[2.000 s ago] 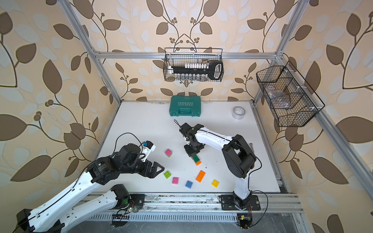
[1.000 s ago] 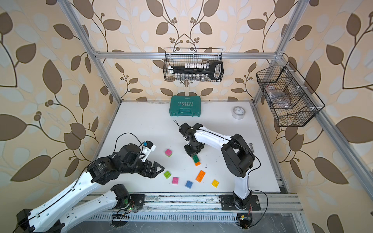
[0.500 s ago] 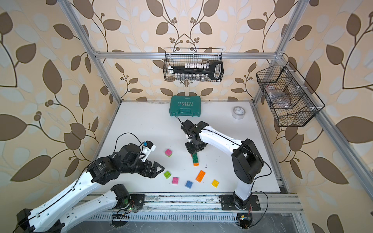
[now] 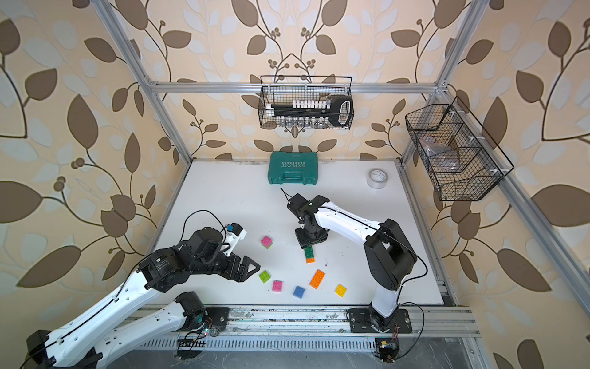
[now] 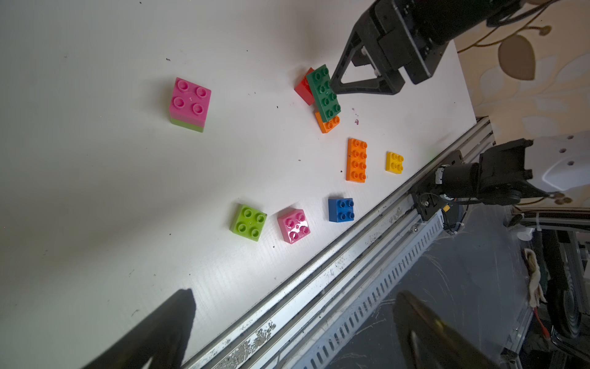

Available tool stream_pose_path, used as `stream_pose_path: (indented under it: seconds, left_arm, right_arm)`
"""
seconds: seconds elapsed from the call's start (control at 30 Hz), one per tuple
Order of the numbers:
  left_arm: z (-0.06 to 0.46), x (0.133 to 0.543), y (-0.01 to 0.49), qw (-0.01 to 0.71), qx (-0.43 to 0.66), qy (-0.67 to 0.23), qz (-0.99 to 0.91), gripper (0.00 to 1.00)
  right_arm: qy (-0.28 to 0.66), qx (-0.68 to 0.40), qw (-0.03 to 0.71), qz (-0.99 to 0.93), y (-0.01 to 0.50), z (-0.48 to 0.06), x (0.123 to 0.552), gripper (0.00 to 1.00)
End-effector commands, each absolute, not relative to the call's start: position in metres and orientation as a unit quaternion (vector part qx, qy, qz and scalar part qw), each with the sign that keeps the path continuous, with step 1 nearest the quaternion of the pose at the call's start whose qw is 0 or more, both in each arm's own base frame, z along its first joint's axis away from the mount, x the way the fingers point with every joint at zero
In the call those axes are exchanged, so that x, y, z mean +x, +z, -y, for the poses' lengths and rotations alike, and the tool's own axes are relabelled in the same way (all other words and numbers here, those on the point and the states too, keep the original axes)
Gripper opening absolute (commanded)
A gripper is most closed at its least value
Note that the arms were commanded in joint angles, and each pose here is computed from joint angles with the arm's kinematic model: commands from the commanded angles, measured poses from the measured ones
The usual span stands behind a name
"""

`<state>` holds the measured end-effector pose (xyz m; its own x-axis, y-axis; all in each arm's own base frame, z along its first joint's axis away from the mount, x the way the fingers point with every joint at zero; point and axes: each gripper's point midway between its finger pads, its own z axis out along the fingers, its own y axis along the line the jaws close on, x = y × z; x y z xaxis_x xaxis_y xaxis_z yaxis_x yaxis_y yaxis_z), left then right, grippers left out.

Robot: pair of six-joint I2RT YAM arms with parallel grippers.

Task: Assemble the letter r with lego
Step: Pick up the lego brick from the center of the board.

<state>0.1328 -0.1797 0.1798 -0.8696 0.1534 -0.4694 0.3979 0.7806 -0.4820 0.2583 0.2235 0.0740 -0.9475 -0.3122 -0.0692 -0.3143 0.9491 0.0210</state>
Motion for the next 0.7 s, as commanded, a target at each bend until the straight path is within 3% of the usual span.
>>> stream_pose_path:
  seconds: [0.0,0.23,0.67]
  left_arm:
    - [0.180,0.133,0.185,0.212,0.149,-0.296,-0.919,0.99]
    - [0.180,0.133,0.186,0.214,0.149,-0.298,-0.919,0.99]
    - [0.180,0.133,0.187,0.215,0.150,-0.299,-0.918,0.99]
  right_arm:
    - [-0.003,-0.142,0.016,-0.990,0.056,-0.220,0.256,0.55]
    - [-0.014,-0.144,0.004,-0.989,0.044,-0.223,0.260,0.51]
    - [-0.031,-0.162,-0.005,-0.986,0.041,-0.222,0.262,0.33]
